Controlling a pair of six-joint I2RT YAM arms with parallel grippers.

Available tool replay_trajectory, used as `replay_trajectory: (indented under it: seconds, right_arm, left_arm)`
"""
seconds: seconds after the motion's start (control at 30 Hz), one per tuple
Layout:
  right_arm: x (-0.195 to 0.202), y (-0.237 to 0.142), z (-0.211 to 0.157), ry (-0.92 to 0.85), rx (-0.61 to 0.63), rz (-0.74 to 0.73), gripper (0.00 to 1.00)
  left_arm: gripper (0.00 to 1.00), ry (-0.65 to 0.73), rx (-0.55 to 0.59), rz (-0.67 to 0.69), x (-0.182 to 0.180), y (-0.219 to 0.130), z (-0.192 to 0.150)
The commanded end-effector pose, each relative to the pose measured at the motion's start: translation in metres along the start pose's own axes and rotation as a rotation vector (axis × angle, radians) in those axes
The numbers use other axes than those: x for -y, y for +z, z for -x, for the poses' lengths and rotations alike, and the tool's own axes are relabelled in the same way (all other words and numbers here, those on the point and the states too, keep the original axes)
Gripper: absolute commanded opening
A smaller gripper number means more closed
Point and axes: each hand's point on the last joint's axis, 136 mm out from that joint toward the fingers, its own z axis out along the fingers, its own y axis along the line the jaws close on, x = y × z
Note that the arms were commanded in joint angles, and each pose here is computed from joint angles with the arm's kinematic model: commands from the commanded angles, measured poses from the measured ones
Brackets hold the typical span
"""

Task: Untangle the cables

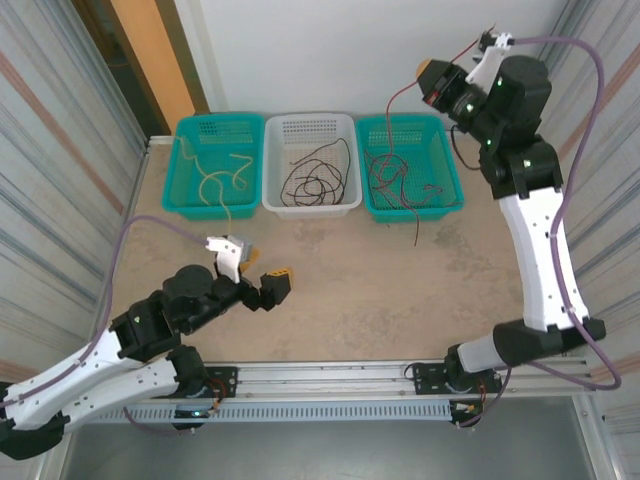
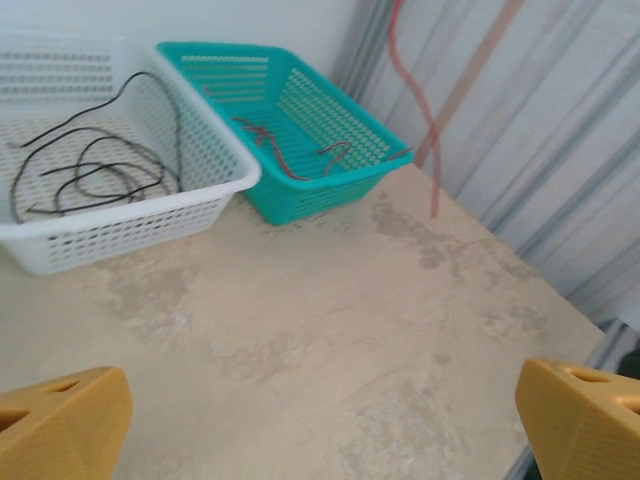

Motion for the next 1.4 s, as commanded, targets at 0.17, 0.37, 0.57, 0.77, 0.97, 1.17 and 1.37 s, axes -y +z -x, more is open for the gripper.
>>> replay_trajectory:
  seconds: [0.17, 0.37, 0.57, 0.77, 0.97, 1.17, 1.37]
  right_arm:
    - [0.069, 0.061, 0.030, -0.030, -0.008, -0.073, 0.00]
    - [0.126, 0.093, 0.031, 0.004, -0.031, -0.149, 0.00]
    - [0.181, 0.113, -0.004, 0.038, -0.126, -0.234, 0.00]
    - [0.229, 0.116, -0.046, 0.057, -0.206, -0.336, 0.02]
    - [0.250, 0.113, -0.072, 0.076, -0.285, -0.392, 0.40]
    - [0.247, 0.102, -0.080, 0.081, -0.334, -0.416, 0.77]
    - [0.214, 0.061, -0.081, -0.029, -0.335, -0.476, 0.77]
  left_arm:
    - [0.97, -0.114, -0.079, 0.136, -0.041, 0.021, -0.022]
    - [0.96, -0.161, -0.098, 0.161, -0.055, 0.034, -0.022]
    - [0.95, -0.164, -0.119, 0.177, -0.059, 0.039, -0.022]
    - [0.95, -0.158, -0.121, 0.178, -0.057, 0.036, -0.017]
    - [0.94, -0.166, -0.112, 0.179, -0.057, 0.033, -0.014]
    - [0.94, -0.180, -0.117, 0.201, -0.061, 0.022, -0.018]
    - [0.97, -0.185, -0.106, 0.223, -0.064, 0.017, -0.015]
